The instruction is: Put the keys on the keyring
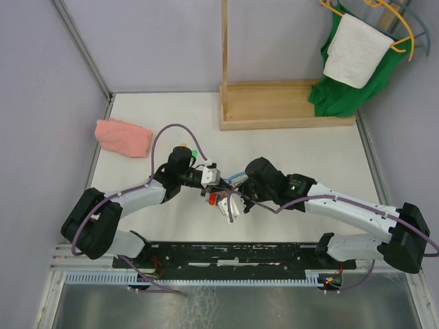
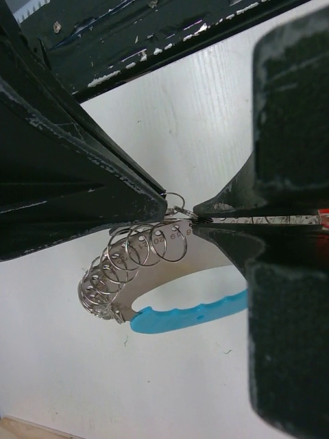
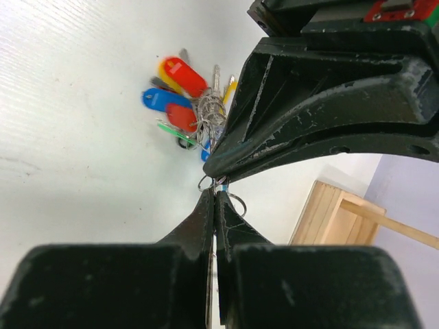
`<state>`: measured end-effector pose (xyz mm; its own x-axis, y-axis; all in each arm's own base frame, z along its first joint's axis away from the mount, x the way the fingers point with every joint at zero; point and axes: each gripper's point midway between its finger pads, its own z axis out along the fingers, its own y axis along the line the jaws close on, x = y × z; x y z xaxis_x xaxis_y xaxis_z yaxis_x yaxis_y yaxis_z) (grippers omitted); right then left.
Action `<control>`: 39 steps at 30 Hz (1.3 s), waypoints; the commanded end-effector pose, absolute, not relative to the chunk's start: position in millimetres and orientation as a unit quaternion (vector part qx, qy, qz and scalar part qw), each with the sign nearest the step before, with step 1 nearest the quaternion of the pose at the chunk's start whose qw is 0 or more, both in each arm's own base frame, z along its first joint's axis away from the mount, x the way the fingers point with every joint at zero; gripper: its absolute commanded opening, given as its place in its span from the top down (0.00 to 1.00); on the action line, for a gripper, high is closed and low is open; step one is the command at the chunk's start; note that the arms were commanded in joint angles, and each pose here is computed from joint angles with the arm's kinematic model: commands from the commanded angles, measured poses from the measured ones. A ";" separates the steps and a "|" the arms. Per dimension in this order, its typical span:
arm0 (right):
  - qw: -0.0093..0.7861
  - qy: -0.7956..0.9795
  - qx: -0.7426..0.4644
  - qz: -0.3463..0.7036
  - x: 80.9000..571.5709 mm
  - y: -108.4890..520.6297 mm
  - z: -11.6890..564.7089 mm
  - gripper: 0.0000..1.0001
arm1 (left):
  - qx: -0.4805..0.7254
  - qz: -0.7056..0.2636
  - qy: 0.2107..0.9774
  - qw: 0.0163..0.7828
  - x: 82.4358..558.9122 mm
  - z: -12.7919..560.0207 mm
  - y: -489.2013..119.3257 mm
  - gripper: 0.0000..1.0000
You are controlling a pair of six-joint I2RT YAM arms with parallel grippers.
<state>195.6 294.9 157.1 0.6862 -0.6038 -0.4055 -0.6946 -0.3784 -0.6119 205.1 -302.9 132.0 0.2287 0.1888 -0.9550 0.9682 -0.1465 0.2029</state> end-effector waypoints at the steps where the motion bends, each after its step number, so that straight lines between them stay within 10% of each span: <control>1: 0.459 0.397 -0.794 0.024 210.1 294.1 194.6 0.99 | 0.629 -0.423 0.452 0.470 205.3 145.8 -302.5 0.97; 23: 0.496 0.497 -0.709 0.054 219.7 296.3 148.6 0.97 | 0.499 -0.439 0.506 0.550 230.4 174.8 -303.6 0.97; 39: 0.501 0.794 -0.322 0.120 202.5 207.8 200.2 0.30 | 0.520 -0.312 0.577 0.547 253.7 119.9 -337.2 0.97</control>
<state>197.1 238.1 167.2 -0.0207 -0.5809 -0.8137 -0.8172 0.4788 -0.3210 230.3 -321.8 113.4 0.0335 0.2078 -0.9776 0.9788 0.1911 0.0741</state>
